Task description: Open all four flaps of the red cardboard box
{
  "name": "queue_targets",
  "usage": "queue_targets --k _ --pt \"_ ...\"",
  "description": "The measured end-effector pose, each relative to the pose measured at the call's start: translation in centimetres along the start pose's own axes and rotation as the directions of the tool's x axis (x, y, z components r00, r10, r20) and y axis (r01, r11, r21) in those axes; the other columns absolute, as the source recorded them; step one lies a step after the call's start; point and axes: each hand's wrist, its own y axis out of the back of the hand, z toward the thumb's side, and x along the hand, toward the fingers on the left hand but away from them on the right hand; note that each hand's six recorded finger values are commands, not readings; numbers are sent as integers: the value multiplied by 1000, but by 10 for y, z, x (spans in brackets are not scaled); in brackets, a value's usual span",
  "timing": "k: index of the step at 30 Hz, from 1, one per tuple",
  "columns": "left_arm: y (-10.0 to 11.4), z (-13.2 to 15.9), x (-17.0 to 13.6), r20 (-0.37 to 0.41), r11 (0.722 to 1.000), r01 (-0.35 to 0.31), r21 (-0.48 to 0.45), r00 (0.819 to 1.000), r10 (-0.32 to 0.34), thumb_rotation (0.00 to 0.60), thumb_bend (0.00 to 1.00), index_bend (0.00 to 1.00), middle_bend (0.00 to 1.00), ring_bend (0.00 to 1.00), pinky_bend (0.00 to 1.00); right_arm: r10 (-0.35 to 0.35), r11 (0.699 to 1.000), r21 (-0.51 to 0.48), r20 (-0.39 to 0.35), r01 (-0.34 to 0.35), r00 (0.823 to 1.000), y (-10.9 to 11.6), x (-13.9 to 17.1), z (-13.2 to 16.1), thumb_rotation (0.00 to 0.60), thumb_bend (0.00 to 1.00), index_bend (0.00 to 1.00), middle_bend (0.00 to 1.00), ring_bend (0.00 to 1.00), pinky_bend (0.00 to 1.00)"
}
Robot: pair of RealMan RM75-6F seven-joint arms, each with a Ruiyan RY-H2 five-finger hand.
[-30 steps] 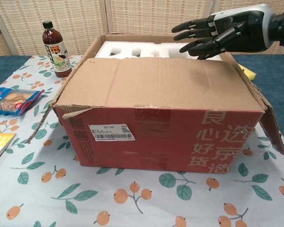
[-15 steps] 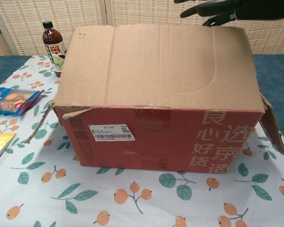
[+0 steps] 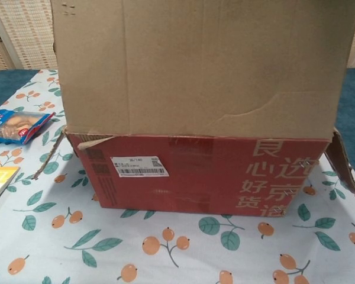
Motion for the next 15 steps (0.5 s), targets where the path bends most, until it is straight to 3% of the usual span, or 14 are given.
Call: queue_targets --k 9,15 --pt "1 11 -6 40 1000 -6 10 999 6 600 347 0 81 0 0 16 995 98 -68 -9 998 -37 38 27 600 393 0 0 52 381" --pt "-2 18 -9 60 1000 -1 28 998 -1 600 347 0 81 0 0 -18 987 157 -99 33 995 -51 75 38 600 393 0 0 53 381"
